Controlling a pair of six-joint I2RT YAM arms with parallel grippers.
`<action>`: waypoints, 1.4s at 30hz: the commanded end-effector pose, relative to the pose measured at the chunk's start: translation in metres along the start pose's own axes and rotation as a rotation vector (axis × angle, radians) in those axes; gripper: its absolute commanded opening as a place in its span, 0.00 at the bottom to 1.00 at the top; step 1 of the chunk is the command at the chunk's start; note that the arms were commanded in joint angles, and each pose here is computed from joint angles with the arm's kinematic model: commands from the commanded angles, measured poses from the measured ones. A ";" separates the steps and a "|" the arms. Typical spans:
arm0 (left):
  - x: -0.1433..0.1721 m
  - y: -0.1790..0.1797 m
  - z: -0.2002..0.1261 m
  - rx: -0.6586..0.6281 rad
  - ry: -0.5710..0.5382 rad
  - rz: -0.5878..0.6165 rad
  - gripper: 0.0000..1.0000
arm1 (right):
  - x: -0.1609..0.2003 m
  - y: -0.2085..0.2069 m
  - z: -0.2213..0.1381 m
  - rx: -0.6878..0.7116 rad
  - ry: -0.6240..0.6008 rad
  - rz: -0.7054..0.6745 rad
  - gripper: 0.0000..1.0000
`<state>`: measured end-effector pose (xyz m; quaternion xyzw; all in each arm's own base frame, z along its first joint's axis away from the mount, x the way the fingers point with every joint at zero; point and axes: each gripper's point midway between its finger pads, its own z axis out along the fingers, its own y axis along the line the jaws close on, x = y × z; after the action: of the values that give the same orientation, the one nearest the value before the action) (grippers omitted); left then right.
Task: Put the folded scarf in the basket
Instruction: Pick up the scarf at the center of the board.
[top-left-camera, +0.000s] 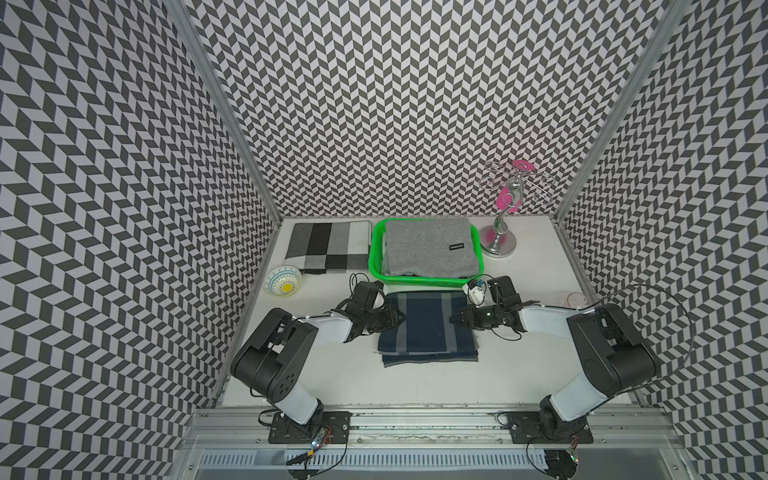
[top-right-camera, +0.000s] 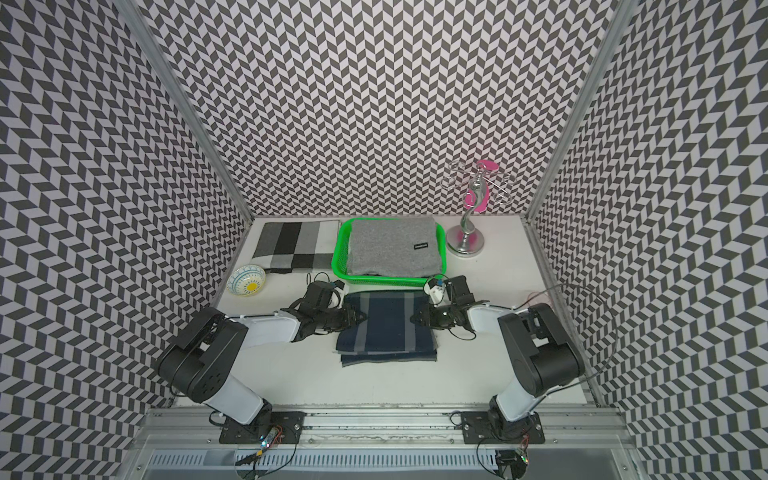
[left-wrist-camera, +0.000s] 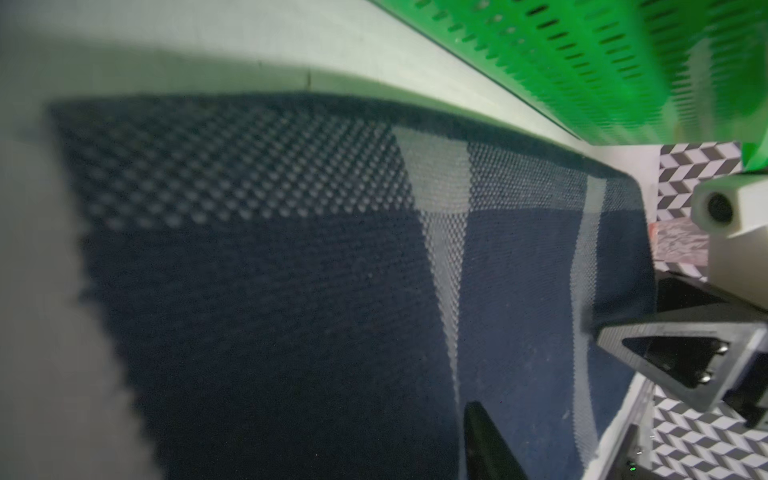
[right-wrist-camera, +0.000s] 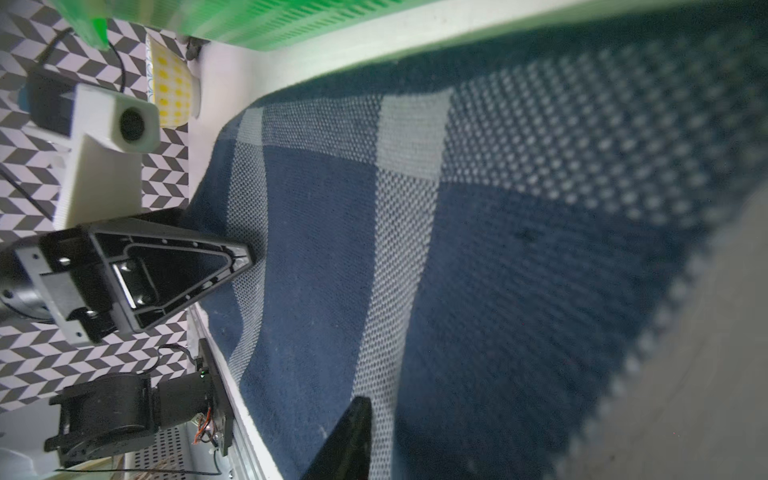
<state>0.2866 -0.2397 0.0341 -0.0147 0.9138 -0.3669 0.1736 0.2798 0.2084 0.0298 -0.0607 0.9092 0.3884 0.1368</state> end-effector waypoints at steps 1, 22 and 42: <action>0.007 -0.005 0.004 0.024 0.014 0.008 0.20 | 0.026 -0.014 0.007 0.024 0.063 0.060 0.26; -0.003 -0.084 -0.050 0.113 -0.041 0.047 0.00 | 0.010 0.049 -0.056 -0.018 -0.052 -0.033 0.00; -0.111 -0.187 -0.124 0.216 -0.275 0.223 0.00 | -0.103 0.137 -0.130 -0.025 -0.330 -0.248 0.00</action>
<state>0.3088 -0.2843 0.2664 0.0495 0.8379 -0.4451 0.3121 0.2966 0.2110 0.2326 -0.1058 0.8594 0.4034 0.2959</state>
